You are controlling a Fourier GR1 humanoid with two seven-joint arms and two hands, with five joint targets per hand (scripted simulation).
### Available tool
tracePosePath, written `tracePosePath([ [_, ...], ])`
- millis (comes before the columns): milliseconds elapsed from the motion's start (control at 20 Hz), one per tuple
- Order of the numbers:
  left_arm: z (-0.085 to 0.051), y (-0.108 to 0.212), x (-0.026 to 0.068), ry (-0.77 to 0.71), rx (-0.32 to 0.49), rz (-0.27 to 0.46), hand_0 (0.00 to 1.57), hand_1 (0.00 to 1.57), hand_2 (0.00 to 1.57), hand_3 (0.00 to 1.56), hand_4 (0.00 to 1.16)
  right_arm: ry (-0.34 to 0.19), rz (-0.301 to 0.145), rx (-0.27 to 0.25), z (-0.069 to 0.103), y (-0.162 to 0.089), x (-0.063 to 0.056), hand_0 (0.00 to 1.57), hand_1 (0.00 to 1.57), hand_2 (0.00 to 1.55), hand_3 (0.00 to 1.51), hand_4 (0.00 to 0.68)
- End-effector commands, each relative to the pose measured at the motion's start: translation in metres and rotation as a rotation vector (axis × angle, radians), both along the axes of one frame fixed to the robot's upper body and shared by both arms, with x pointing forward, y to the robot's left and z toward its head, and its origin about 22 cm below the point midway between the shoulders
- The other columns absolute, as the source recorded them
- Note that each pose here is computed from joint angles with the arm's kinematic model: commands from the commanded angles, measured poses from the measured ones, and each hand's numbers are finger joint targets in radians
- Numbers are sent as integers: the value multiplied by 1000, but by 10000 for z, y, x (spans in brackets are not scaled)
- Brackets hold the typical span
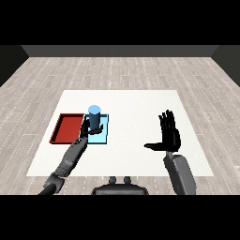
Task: Pick the blue can and put it in the blue box
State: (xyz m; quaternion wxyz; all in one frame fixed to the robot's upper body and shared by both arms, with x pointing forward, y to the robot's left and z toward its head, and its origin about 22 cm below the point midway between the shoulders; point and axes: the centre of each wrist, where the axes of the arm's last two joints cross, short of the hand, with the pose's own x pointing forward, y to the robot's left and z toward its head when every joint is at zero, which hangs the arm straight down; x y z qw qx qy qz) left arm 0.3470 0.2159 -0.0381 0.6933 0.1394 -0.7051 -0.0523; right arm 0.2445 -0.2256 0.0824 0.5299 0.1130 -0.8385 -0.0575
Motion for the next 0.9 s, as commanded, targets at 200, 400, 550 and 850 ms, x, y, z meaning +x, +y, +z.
tracePosePath([
  [200,162,591,328,196,70,162,1571,1571,1571,1508,1058,4,-38,-5,-176,-190,109,0,0,0,0,0],
  [400,-86,681,263,320,160,212,1571,1571,1571,1444,1033,53,-63,-6,-164,-93,158,0,0,0,0,0],
  [550,-142,583,283,406,186,226,1571,1571,1536,1413,966,83,-59,23,-271,-208,189,0,0,0,0,0],
  [850,-302,379,225,536,315,183,1384,1384,1298,1003,875,86,-76,18,-508,-76,249,0,0,0,0,0],
])
